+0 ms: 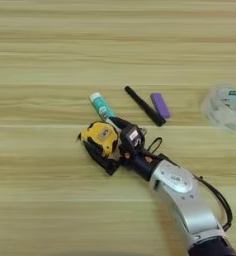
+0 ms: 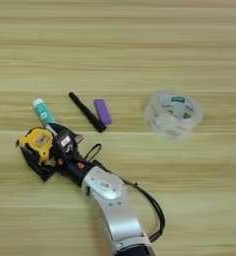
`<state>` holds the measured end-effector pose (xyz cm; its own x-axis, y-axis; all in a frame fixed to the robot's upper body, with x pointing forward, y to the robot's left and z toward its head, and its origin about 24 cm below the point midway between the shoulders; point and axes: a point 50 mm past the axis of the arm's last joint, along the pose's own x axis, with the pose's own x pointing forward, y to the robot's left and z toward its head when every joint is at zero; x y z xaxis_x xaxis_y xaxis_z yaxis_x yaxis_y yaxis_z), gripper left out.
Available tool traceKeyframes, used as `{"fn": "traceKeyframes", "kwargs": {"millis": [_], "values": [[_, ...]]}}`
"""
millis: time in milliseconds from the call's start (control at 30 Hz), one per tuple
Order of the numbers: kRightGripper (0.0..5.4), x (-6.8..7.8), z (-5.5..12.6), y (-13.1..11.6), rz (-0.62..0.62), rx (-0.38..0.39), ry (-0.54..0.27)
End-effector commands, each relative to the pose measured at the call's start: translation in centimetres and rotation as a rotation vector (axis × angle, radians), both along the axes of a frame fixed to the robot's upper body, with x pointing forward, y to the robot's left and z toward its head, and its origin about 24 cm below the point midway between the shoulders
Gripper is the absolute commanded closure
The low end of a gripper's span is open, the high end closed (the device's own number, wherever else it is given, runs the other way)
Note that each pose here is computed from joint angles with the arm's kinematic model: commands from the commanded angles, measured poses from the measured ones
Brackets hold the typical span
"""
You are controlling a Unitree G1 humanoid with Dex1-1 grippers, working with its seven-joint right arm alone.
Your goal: Move the objects on the table
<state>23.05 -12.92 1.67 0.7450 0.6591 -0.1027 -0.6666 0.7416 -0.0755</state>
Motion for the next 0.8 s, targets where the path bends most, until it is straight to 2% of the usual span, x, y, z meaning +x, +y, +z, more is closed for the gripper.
{"fn": "traceKeyframes", "kwargs": {"millis": [33,433,633,733,800], "values": [[0.03,1.48,1.88,0.21,-0.005,0.005,-0.103],[0.03,1.17,1.31,0.54,0.032,-0.015,-0.083],[0.68,1.11,1.23,0.59,0.042,-0.019,-0.078],[1.20,1.11,1.20,0.59,0.046,-0.020,-0.076],[1.31,1.12,1.16,0.58,0.047,-0.022,-0.075]]}}
